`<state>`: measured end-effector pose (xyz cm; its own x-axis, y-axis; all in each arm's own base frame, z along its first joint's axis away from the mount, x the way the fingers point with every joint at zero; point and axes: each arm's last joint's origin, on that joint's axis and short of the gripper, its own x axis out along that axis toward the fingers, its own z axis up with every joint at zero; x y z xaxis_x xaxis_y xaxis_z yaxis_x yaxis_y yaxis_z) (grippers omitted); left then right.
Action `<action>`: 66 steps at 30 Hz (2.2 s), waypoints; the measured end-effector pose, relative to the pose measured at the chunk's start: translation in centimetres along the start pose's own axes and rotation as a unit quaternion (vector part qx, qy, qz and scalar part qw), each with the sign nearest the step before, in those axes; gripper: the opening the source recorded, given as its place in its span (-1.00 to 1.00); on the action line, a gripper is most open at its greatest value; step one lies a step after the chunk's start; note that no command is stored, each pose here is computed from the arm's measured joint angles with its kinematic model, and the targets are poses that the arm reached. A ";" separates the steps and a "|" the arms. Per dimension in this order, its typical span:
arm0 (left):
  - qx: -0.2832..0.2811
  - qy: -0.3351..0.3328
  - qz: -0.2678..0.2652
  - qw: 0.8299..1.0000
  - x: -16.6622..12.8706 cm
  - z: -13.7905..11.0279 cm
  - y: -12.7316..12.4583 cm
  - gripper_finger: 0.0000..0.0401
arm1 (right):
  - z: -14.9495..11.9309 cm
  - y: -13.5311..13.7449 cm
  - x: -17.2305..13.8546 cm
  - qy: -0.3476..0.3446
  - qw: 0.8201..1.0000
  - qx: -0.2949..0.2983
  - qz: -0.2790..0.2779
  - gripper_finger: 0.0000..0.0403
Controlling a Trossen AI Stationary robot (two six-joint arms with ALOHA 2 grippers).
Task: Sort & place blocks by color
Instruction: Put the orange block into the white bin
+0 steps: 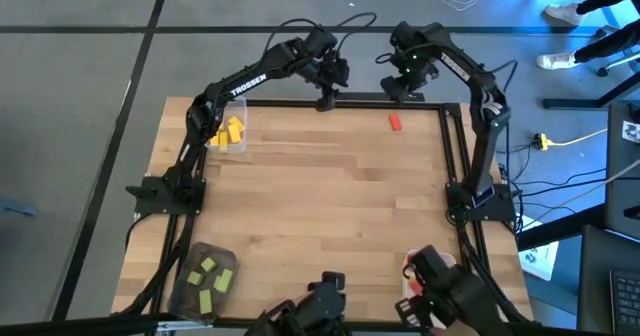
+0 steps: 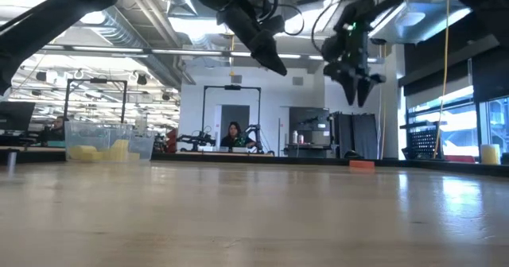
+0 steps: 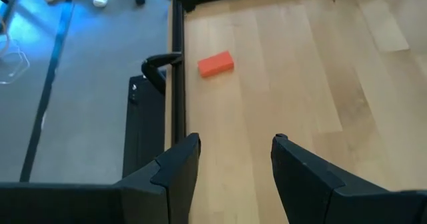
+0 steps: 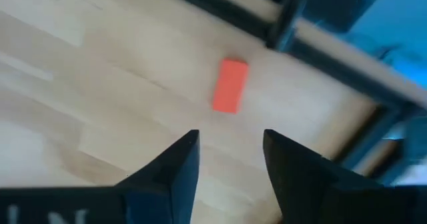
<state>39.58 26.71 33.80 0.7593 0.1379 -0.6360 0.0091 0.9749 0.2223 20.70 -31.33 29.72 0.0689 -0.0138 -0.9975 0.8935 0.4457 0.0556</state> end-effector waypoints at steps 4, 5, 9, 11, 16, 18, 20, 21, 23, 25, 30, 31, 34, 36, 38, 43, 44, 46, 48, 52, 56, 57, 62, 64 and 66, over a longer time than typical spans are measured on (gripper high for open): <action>-0.005 0.013 -0.008 1.000 0.0 -0.3 -0.2 -0.12 | 1.4 -0.5 3.0 0.041 0.999 0.016 0.020 -0.17; -0.006 0.016 -0.010 1.000 0.0 -0.3 -0.2 -0.12 | 1.7 -0.6 3.7 0.050 0.998 0.018 0.017 -0.17; -0.009 0.021 -0.014 1.000 0.0 -0.4 -0.3 -0.12 | 2.6 -0.9 6.5 0.088 0.996 0.021 0.010 -0.17; -0.010 0.024 -0.016 1.000 0.0 -0.5 -0.3 -0.12 | 3.0 -0.9 7.8 0.105 0.994 0.021 0.007 -0.17; -0.011 0.026 -0.017 0.999 0.0 -0.5 -0.3 -0.12 | 3.6 -1.0 10.9 0.143 0.989 0.023 0.003 -0.17; -0.011 0.026 -0.017 0.999 0.0 -0.5 -0.3 -0.12 | 3.8 -1.0 11.8 0.154 0.988 0.020 0.002 -0.17; -0.011 0.026 -0.017 0.999 0.0 -0.5 -0.3 -0.12 | 3.9 -1.1 12.7 0.165 0.986 0.012 0.001 -0.17; -0.011 0.026 -0.016 0.999 0.0 -0.5 -0.3 -0.12 | 3.9 -1.1 13.1 0.170 0.985 0.011 -0.001 -0.17; -0.010 0.026 -0.016 0.999 0.0 -0.5 -0.3 -0.12 | 4.0 -1.2 13.8 0.177 0.984 0.012 -0.011 -0.17; -0.010 0.027 -0.015 0.999 0.0 -0.5 -0.3 -0.12 | 4.1 -1.3 14.3 0.183 0.983 0.010 -0.022 -0.17; -0.010 0.034 -0.003 0.999 0.0 -0.6 -0.3 -0.12 | 4.1 -1.2 14.7 0.187 0.982 -0.013 -0.014 -0.17; -0.009 0.034 -0.002 0.999 0.0 -0.6 -0.2 -0.12 | 4.1 -1.2 14.7 0.186 0.982 -0.014 -0.013 -0.17; -0.009 0.034 -0.002 0.999 0.0 -0.6 -0.2 -0.12 | 4.1 -1.2 14.7 0.187 0.982 -0.014 -0.013 -0.17; -0.009 0.034 -0.002 0.999 0.0 -0.6 -0.2 -0.12 | 4.1 -1.2 14.7 0.188 0.982 -0.014 -0.011 -0.17; -0.009 0.034 -0.002 0.999 0.0 -0.6 -0.2 -0.12 | 4.1 -1.2 14.7 0.188 0.982 -0.015 -0.006 -0.17; -0.009 0.034 -0.002 0.999 0.0 -0.6 -0.2 -0.12 | 4.1 -0.9 14.7 0.187 0.981 -0.020 0.041 -0.17; -0.009 0.034 -0.002 0.999 0.0 -0.6 -0.2 -0.12 | 4.2 -0.9 14.7 0.184 0.982 -0.020 0.043 -0.17; -0.009 0.034 -0.002 0.999 0.0 -0.6 -0.2 -0.12 | 4.3 -0.9 14.8 0.177 0.983 -0.019 0.034 -0.17; -0.009 0.034 -0.002 0.999 0.0 -0.6 -0.2 -0.12 | 4.3 -1.0 14.8 0.176 0.984 -0.008 0.029 -0.17; -0.009 0.034 -0.002 0.999 0.0 -0.6 -0.2 -0.12 | 4.3 -1.0 14.8 0.176 0.984 -0.006 0.028 -0.17; -0.009 0.034 -0.002 0.999 0.0 -0.6 -0.2 -0.12 | 4.4 -1.0 14.8 0.174 0.984 -0.008 0.029 -0.17; -0.010 0.034 -0.002 0.999 0.0 -0.6 -0.2 -0.12 | 4.4 -1.1 14.8 0.173 0.984 -0.007 0.029 -0.17; -0.010 0.034 -0.002 0.999 0.0 -0.6 -0.2 -0.12 | 4.5 -1.8 14.8 0.170 0.985 0.020 0.011 -0.17; -0.010 0.034 -0.002 0.999 0.0 -0.6 -0.2 -0.12 | 4.5 -2.1 14.8 0.171 0.985 0.024 -0.007 -0.17; -0.010 0.034 -0.002 0.999 0.0 -0.6 -0.2 -0.12 | 4.4 -2.3 14.7 0.175 0.984 0.021 -0.030 -0.17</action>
<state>39.23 26.58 33.29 0.7130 0.1444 -0.6861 -0.0014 0.9789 0.2045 21.57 -36.52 15.10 -0.1337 0.2729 -0.9527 0.9095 0.4157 -0.0085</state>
